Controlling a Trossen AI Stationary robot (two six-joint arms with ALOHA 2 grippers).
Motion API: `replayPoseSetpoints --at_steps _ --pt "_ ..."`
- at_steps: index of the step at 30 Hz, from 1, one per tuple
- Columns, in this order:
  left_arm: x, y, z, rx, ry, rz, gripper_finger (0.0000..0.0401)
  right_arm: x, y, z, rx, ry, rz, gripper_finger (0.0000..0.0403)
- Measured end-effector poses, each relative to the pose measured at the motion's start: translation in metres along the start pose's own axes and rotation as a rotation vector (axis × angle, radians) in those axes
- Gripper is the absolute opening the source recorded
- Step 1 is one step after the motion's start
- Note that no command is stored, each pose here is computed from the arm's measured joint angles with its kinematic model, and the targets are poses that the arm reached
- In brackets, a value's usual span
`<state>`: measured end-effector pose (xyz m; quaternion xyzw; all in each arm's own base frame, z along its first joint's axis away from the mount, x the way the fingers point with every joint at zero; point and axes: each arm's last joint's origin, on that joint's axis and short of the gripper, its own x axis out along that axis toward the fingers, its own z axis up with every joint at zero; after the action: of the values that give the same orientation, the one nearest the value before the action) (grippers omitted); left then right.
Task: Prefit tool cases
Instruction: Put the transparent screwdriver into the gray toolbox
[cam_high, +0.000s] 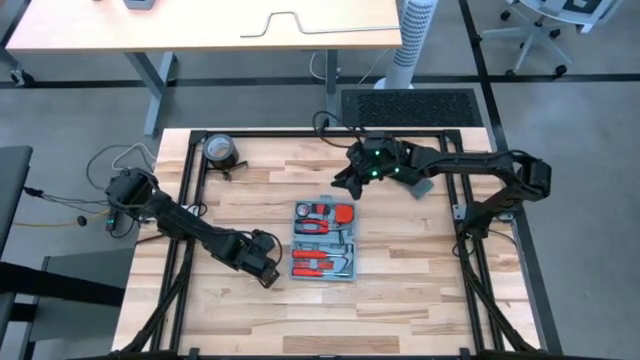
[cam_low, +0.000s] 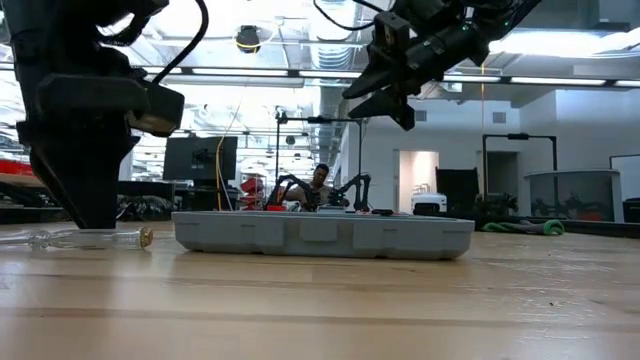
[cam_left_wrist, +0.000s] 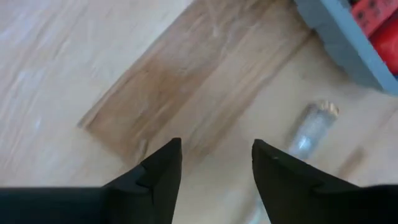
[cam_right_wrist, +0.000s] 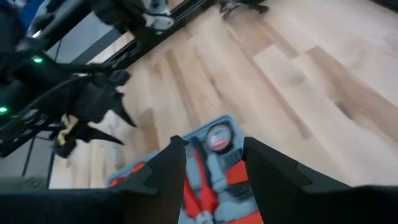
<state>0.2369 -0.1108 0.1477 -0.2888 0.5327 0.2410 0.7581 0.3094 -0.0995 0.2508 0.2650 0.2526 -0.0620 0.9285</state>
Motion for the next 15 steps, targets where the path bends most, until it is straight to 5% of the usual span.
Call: replayPoseSetpoints --at_steps 4,15 --pt "-0.016 0.006 0.004 -0.073 -0.007 -0.017 0.0182 -0.002 -0.008 -0.001 0.001 0.026 -0.032 0.0169" --pt "-0.048 0.002 0.018 -0.394 -0.287 -0.186 0.0182 -0.001 -0.001 0.004 -0.069 -0.026 0.024 0.0169"
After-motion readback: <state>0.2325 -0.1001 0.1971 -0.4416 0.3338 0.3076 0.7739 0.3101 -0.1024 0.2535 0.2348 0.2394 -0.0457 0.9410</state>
